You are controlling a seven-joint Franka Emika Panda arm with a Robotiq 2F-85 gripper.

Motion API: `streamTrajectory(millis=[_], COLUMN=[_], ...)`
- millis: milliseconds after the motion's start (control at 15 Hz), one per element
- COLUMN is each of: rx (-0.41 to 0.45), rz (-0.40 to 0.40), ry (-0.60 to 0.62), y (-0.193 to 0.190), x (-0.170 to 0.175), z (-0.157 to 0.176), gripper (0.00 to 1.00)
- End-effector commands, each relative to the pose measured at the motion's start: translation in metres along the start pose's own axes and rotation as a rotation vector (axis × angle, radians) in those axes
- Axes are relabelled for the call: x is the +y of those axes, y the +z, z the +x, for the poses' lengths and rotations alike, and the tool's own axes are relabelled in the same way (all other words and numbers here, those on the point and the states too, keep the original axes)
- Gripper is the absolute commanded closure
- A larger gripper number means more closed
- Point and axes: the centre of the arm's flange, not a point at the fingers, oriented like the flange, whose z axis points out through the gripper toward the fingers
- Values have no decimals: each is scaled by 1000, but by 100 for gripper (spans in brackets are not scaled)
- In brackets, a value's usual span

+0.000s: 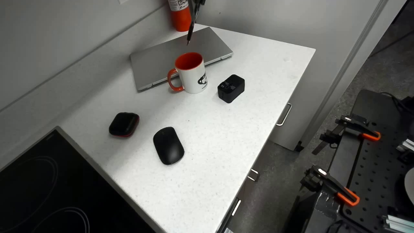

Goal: Pick up the pen from the white mug cup and put it on the table.

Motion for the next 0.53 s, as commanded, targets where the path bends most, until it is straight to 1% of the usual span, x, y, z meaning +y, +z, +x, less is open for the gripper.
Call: streamTrajectory(millis=[0,133,200,333,400,467], rx=[136,179,186,160,172,183], rz=[-88,-172,-231,-335,-402,-449], ry=[-37,-57,-60,-82,-88,-62], y=[-39,-35,-22,-1,9,17], x=[31,49,55,66,73,77], z=[-33,-46,-50,-59,-62,-61], gripper=[97,97,97,97,97,97])
